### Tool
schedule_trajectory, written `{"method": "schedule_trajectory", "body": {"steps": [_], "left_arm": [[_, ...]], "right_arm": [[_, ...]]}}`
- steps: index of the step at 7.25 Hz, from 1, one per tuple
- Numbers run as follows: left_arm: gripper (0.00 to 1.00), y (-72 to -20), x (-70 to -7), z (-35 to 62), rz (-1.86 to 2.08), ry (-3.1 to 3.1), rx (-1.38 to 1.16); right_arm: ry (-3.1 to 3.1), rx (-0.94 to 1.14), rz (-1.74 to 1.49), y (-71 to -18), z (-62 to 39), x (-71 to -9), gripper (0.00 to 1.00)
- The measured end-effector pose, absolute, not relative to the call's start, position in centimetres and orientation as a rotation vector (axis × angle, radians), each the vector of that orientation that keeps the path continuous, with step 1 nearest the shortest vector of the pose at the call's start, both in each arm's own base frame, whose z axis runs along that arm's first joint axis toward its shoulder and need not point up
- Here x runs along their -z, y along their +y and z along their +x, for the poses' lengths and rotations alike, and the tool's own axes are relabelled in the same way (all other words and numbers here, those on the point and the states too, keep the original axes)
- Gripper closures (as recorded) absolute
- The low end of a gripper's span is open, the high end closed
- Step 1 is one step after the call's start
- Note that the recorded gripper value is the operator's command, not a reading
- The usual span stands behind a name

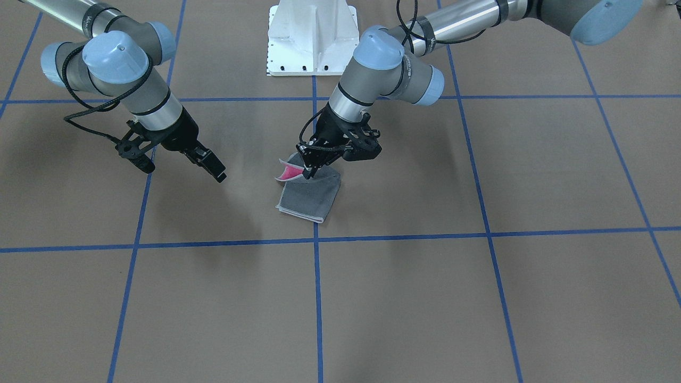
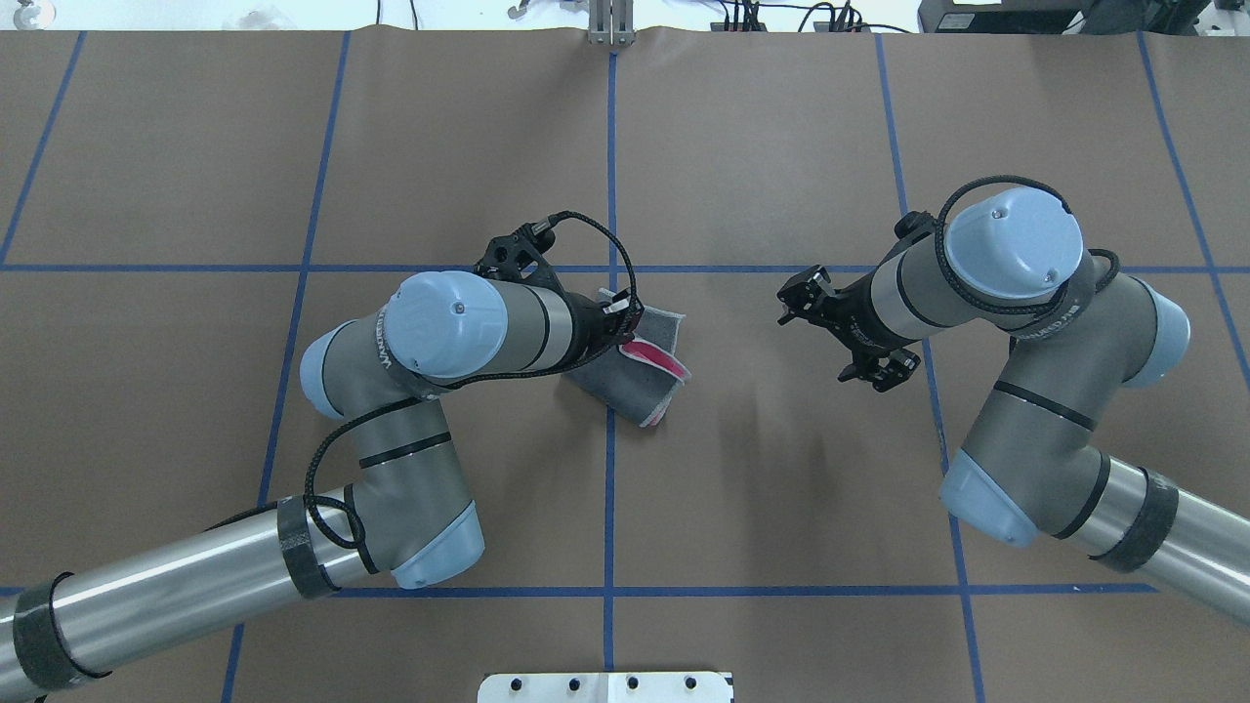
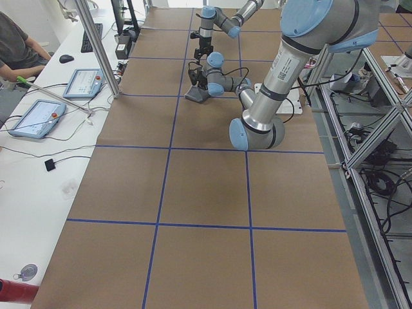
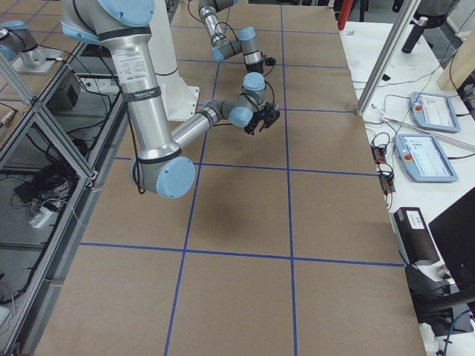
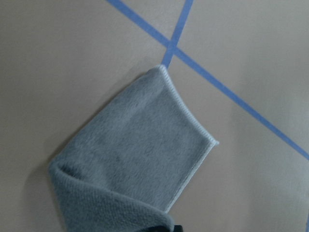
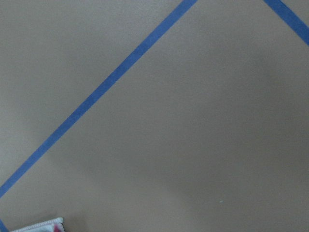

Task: Fold towel twice with both arms
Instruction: 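Lift the near end with the left gripper and fold it over the far end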

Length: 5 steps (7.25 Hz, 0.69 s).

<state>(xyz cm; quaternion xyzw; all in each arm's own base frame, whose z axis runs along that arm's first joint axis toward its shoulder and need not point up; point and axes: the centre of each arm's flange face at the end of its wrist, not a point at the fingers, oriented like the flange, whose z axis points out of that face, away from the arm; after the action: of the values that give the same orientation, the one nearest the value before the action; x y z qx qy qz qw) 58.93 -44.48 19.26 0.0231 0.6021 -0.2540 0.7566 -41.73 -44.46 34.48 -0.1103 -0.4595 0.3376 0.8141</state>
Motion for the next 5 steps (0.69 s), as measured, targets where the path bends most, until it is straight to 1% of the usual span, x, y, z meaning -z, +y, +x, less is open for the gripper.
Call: {"method": "schedule_trajectory", "body": {"steps": [2, 5], "left_arm": [[1.0, -47.0, -18.8, 58.4, 0.068, 1.307, 0.581], [1.0, -48.3, -18.6, 58.2, 0.077, 1.302, 0.594]], "right_arm": [[-0.981, -0.72, -0.235, -44.4, -41.7, -34.5, 0.0], [-0.981, -0.718, -0.235, -44.4, -41.8, -34.5, 0.0]]}}
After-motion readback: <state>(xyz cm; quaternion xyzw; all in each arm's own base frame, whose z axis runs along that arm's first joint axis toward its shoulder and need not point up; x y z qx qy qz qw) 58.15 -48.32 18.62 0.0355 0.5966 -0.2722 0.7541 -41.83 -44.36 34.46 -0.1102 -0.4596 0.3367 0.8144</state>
